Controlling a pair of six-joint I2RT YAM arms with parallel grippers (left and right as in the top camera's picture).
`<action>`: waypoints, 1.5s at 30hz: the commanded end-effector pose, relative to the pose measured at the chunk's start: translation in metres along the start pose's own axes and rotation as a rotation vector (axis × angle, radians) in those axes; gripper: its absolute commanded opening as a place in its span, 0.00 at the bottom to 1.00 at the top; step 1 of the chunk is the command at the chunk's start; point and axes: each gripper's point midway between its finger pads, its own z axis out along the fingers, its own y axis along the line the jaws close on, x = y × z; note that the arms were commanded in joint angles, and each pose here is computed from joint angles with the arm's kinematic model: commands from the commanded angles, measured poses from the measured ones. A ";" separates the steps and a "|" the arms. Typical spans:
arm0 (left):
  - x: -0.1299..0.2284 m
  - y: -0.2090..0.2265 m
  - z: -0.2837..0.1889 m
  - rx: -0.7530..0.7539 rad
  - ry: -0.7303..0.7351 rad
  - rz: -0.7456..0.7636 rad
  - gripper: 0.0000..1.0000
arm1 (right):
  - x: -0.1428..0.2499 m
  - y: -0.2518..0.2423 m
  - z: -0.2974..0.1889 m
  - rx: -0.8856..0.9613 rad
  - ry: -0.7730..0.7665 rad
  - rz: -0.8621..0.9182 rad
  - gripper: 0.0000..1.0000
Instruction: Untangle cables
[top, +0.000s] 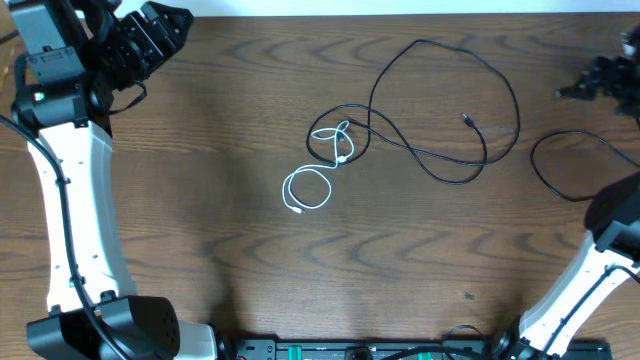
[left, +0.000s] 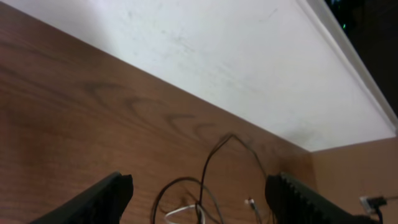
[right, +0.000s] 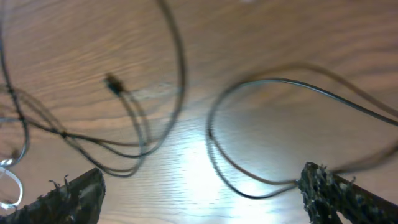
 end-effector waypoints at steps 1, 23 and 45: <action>0.007 0.000 0.005 -0.007 0.025 0.064 0.74 | -0.003 0.035 -0.005 -0.028 -0.016 -0.073 0.98; 0.033 -0.001 0.032 -0.010 0.118 0.119 0.74 | 0.077 0.015 0.116 0.084 0.304 0.118 0.65; 0.032 0.000 0.032 -0.017 0.114 0.119 0.74 | 0.119 -0.024 0.137 0.238 0.442 -0.077 0.70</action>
